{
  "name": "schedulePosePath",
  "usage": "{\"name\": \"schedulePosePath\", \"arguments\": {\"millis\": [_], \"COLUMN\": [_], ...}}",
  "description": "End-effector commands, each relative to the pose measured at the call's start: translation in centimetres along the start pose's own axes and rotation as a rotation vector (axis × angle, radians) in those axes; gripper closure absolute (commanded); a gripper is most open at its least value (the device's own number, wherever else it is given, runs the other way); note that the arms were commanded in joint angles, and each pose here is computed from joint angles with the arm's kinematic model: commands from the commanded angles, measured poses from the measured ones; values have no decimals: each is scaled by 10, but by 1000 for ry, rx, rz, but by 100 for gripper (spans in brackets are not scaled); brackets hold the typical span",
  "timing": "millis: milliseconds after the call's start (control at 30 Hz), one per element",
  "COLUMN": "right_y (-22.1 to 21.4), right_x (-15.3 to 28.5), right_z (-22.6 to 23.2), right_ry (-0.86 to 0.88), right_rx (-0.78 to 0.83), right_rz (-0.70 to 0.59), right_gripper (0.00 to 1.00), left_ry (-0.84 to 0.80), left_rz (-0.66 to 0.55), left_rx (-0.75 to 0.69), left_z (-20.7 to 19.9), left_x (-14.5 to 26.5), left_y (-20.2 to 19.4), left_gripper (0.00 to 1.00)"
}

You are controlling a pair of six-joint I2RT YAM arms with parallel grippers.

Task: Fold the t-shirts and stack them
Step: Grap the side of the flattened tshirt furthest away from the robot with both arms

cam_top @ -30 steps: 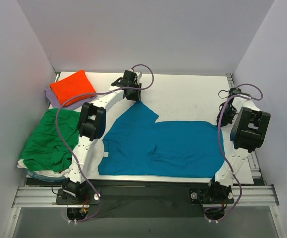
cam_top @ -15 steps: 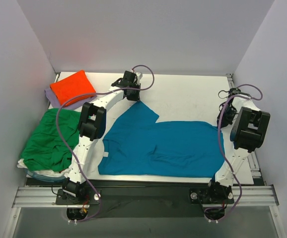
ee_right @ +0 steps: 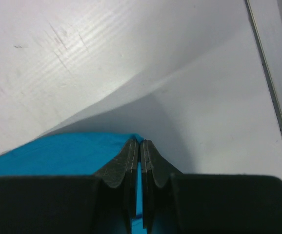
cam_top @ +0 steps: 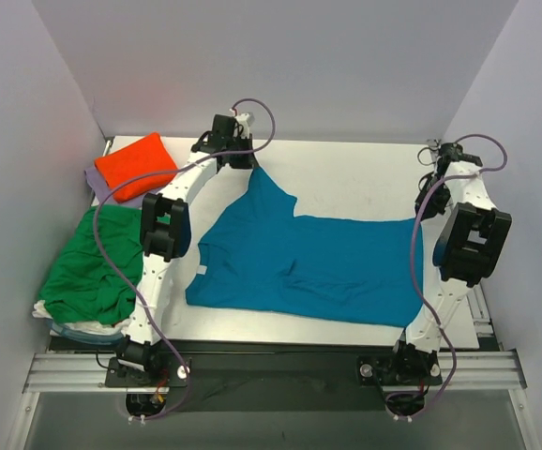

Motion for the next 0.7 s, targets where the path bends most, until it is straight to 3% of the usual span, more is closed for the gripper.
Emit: {"name": "schedulePosePath", "arguments": {"millis": [0,333,500,667], "right_y": [8,44,33,18], "right_x": [8,23,27,31], "right_z": [4,10,9,5], "right_ry": [-19,15,19,9], "right_rx": [-4,-5,9,8], "right_rz": [23,-37,-21,-12], "right_gripper": [100,100,100,100], "left_ry": [-109,-186,-217,-193], "left_rz": [-64,-153,-127,-42], "left_rx": [-30,-29,-81,-85], "left_z": [-10,-23,-42,-42], "left_x": [5,44,83,105], "left_y": [20,56,47,3], "left_gripper": [100,100,100,100]}}
Point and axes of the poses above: each gripper's point midway between its finger pads, its own x axis back along the fingers, its own z axis along the line the jaws close on, y = z × x, the point moved 9 cm from there along x, back along the fingers, and after that the axes turned 5 degrees about x, right-handed, at the moved point
